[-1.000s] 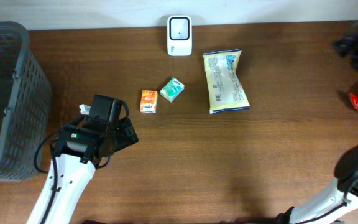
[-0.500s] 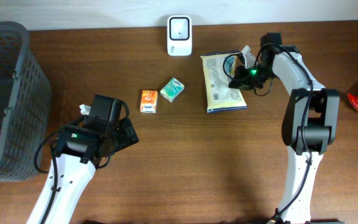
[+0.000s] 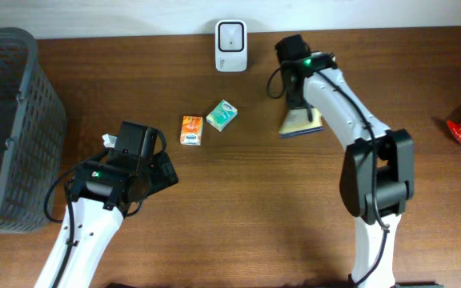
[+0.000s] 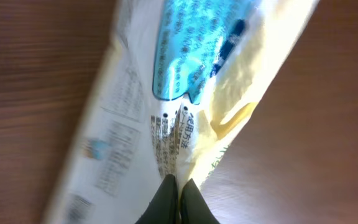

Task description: Scan the item barcode

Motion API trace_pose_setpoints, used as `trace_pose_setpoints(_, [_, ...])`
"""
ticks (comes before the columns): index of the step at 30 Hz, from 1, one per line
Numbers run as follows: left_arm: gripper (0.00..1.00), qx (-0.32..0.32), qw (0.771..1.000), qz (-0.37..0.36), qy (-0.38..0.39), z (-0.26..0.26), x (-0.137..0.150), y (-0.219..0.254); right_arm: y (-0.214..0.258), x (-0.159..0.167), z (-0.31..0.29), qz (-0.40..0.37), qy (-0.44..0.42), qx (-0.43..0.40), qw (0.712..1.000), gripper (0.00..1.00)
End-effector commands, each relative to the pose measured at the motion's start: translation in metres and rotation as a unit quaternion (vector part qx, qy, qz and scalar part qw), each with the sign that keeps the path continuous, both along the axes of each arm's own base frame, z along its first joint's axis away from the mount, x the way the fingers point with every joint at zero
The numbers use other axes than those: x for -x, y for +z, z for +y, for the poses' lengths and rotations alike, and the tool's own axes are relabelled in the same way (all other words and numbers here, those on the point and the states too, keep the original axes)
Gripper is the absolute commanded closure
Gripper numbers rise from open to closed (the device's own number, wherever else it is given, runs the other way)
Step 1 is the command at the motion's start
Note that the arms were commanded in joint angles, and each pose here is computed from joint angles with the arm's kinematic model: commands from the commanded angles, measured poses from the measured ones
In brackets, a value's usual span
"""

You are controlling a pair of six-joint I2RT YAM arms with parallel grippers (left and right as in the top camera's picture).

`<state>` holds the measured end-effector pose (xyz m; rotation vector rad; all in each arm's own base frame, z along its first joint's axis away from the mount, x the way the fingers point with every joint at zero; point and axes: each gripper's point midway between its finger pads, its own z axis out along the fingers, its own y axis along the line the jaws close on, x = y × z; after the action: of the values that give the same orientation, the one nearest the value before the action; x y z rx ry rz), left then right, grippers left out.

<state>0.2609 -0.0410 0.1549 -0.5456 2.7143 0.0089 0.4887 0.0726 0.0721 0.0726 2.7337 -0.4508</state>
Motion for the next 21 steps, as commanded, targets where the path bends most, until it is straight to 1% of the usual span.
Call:
trace_pose_setpoints(1, [0.01, -0.002, 1.0, -0.006, 0.008, 0.002, -0.001, 0.003, -0.018, 0.003, 0.076, 0.008, 0.067, -0.101, 0.993, 0.96])
trace_pose_setpoints(2, [0.01, -0.002, 1.0, -0.006, 0.008, 0.002, -0.001, 0.003, -0.019, 0.003, 0.091, 0.005, 0.082, -0.111, 0.99, 0.96])
trace_pose_setpoints(4, [0.01, -0.002, 1.0, -0.006, 0.008, 0.002, -0.001, 0.003, -0.016, 0.006, 0.091, 0.008, 0.085, -0.103, 0.991, 0.96])
trace_pose_setpoints(7, [0.01, -0.002, 1.0, -0.006, 0.008, 0.002, -0.001, 0.003, 0.01, 0.017, 0.045, 0.031, 0.037, -0.074, 0.996, 0.96])
trace_pose_setpoints(8, [0.01, -0.002, 1.0, -0.006, 0.008, 0.002, -0.001, 0.003, 0.026, 0.023, 0.018, 0.037, 0.015, -0.038, 0.998, 0.96])
trace_pose_setpoints(9, [0.01, -0.002, 1.0, -0.006, 0.008, 0.002, -0.001, 0.003, 0.055, 0.037, -0.03, 0.044, -0.023, 0.038, 0.998, 0.96])
trace_pose_setpoints(10, [0.01, -0.002, 1.0, -0.006, 0.008, 0.002, -0.001, 0.003, 0.074, 0.051, -0.066, 0.059, -0.048, 0.095, 0.993, 0.96])
trace_pose_setpoints(11, [0.01, -0.002, 1.0, -0.006, 0.008, 0.002, -0.001, 0.003, 0.074, 0.056, -0.079, 0.071, -0.06, 0.097, 0.991, 0.96])
trace_pose_setpoints(12, [0.01, -0.002, 1.0, -0.006, 0.008, 0.002, -0.001, 0.003, 0.067, 0.059, -0.087, 0.084, -0.072, 0.076, 0.991, 0.96])
trace_pose_setpoints(13, [0.01, -0.002, 1.0, -0.006, 0.008, 0.002, -0.001, 0.003, 0.055, 0.063, -0.086, 0.106, -0.068, 0.026, 0.992, 0.72])
trace_pose_setpoints(14, [0.01, -0.002, 1.0, -0.006, 0.008, 0.002, -0.001, 0.003, 0.037, 0.064, -0.081, 0.143, -0.024, -0.041, 0.989, 0.23])
trace_pose_setpoints(15, [0.01, -0.002, 1.0, -0.006, 0.008, 0.002, -0.001, 0.003, 0.031, 0.063, -0.091, 0.146, -0.037, -0.064, 0.987, 0.02])
trace_pose_setpoints(16, [0.01, -0.002, 1.0, -0.006, 0.008, 0.002, -0.001, 0.003, 0.026, 0.064, -0.099, 0.149, -0.05, -0.08, 0.984, 0.01])
trace_pose_setpoints(17, [0.01, -0.002, 1.0, -0.006, 0.008, 0.002, -0.001, 0.003, 0.019, 0.07, -0.124, 0.156, -0.088, -0.128, 0.976, 0.01])
trace_pose_setpoints(18, [0.01, -0.002, 1.0, -0.006, 0.008, 0.002, -0.001, 0.003, 0.013, 0.081, -0.145, 0.165, -0.121, -0.167, 0.965, 0.01])
trace_pose_setpoints(20, [0.01, -0.002, 1.0, -0.006, 0.008, 0.002, -0.001, 0.003, 0.004, 0.102, -0.177, 0.18, -0.17, -0.208, 0.946, 0.01])
trace_pose_setpoints(21, [0.01, -0.002, 1.0, -0.006, 0.008, 0.002, -0.001, 0.003, -0.01, 0.112, -0.191, 0.175, -0.201, -0.253, 0.93, 0.01])
